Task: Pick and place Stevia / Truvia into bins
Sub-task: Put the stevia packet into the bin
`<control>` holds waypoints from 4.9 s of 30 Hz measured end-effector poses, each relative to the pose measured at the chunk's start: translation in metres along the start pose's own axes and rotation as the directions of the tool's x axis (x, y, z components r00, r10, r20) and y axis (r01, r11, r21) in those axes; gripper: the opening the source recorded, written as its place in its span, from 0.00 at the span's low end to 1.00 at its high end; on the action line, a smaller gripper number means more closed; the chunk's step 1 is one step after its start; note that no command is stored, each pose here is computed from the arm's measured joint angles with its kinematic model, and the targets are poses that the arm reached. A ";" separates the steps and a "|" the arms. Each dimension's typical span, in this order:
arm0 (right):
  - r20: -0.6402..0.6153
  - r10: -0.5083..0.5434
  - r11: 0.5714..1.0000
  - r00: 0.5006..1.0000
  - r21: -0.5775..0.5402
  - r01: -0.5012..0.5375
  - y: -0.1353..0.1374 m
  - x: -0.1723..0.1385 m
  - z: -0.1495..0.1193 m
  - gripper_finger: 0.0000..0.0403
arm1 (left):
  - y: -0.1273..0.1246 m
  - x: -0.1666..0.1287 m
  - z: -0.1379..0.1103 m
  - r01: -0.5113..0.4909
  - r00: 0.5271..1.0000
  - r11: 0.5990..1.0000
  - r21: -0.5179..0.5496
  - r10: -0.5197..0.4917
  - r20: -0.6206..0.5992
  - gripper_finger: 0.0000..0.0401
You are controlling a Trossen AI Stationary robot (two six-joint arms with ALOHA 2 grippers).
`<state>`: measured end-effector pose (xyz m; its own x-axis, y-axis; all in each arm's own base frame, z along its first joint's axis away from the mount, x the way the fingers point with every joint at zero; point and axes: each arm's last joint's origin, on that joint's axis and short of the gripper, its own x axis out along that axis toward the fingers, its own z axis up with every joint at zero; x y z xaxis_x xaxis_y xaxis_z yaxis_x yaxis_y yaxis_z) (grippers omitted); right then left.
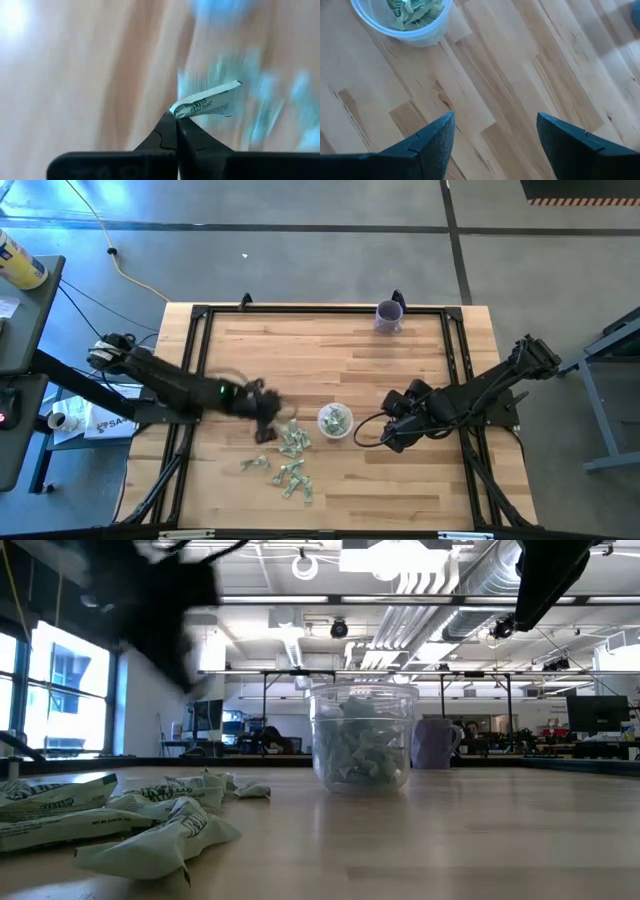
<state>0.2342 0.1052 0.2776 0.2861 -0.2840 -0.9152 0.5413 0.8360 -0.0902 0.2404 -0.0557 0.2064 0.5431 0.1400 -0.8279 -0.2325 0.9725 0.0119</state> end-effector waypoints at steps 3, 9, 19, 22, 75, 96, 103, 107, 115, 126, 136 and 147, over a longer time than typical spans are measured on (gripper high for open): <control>-0.007 0.001 1.000 1.000 -0.001 -0.001 0.000 0.000 0.000 0.67 | 0.010 -0.019 0.048 0.100 0.977 0.995 -0.012 -0.095 0.193 0.06; 0.000 -0.017 1.000 1.000 -0.005 0.017 -0.001 0.000 -0.001 0.67 | 0.015 -0.026 0.098 0.203 0.911 0.977 0.063 -0.212 0.354 0.06; 0.010 -0.059 0.998 0.998 -0.022 0.059 -0.004 0.000 -0.002 0.67 | -0.010 0.059 0.111 0.222 0.957 0.972 0.082 -0.233 0.174 0.23; 0.000 -0.071 0.997 0.997 -0.016 0.071 -0.005 -0.001 -0.004 0.67 | -0.009 0.060 0.112 0.201 0.974 0.976 0.080 -0.208 0.094 0.35; -0.002 -0.103 0.995 0.995 0.012 0.103 -0.007 -0.002 -0.007 0.67 | -0.006 -0.073 0.030 0.159 0.931 0.976 0.149 -0.098 -0.353 0.15; 0.039 0.035 0.999 0.999 -0.033 -0.034 0.002 0.002 0.008 0.67 | -0.070 -0.042 -0.090 0.272 0.947 0.961 -0.051 -0.277 -0.161 0.59; 0.042 0.026 0.999 0.999 -0.021 -0.025 -0.001 0.004 0.010 0.67 | -0.083 -0.012 -0.102 0.191 0.955 0.980 0.048 -0.174 -0.241 0.73; 0.042 0.016 1.000 0.999 -0.019 -0.015 -0.002 0.004 0.011 0.67 | -0.088 0.006 -0.110 0.134 0.957 0.988 0.077 -0.109 -0.270 0.69; 0.011 -0.003 0.999 1.000 -0.040 0.003 -0.004 0.004 0.009 0.67 | -0.092 0.018 -0.111 0.105 0.968 0.977 0.185 -0.058 -0.243 0.31; 0.048 -0.024 1.000 0.999 0.003 0.024 -0.008 -0.003 0.011 0.67 | -0.035 0.026 -0.058 -0.089 0.940 0.952 0.294 0.178 -0.292 0.14; 0.068 -0.066 0.998 0.996 -0.018 0.067 -0.011 -0.004 0.011 0.67 | 0.001 0.005 0.082 0.032 0.972 0.962 0.273 -0.094 0.218 0.08; 0.055 -0.089 0.996 0.995 -0.028 0.090 -0.013 -0.004 0.009 0.67 | -0.013 0.060 0.142 0.145 0.966 0.925 0.351 -0.210 0.153 0.07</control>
<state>0.2330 0.0912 0.2859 0.2801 -0.3824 -0.8805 0.5426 0.8197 -0.1835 0.3909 -0.0333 0.2364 0.6965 -0.0405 -0.7164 0.1473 0.9852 0.0876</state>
